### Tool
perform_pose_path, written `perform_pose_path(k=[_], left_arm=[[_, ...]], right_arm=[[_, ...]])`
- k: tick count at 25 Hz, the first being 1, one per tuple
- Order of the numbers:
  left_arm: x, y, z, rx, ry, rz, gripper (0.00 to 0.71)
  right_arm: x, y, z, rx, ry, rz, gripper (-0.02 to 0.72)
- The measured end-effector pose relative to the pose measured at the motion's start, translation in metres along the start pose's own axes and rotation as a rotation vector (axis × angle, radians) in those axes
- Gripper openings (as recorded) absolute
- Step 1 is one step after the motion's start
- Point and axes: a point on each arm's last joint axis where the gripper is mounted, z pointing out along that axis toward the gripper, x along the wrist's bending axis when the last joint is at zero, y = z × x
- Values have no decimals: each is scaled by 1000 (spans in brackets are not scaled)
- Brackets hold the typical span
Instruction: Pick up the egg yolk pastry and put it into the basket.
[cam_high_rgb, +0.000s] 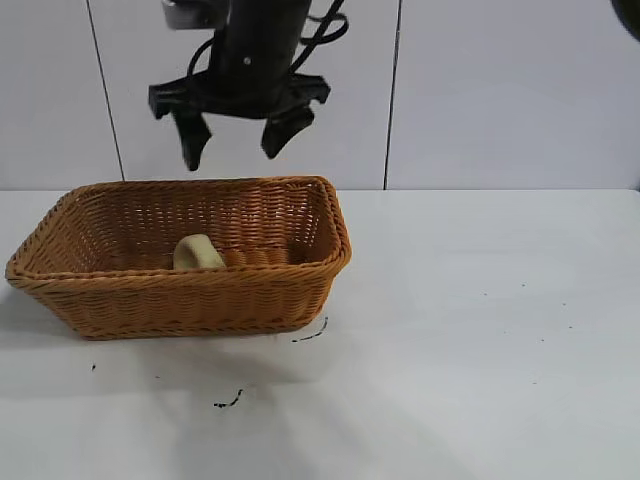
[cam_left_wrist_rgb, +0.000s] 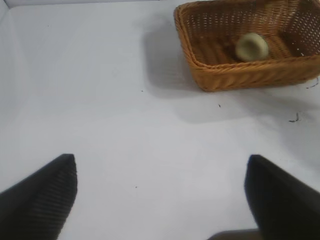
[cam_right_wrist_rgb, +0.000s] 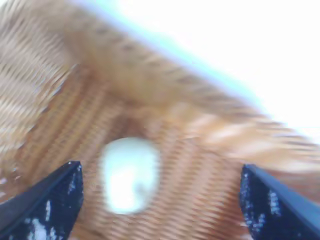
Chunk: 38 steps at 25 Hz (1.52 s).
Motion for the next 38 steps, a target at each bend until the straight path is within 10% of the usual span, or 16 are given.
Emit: perform_pose_path(k=[11,17,38], left_arm=[[0,0,0,0,0,0,693],[0,0,0,0,0,0,693],[0,0,0,0,0,0,693]], right_arm=[[-184,-30,-15,134,-194,264,689],[-240,-54,-28,205,-203,405,689],[-193,-108,-189,235,-234,433,695]])
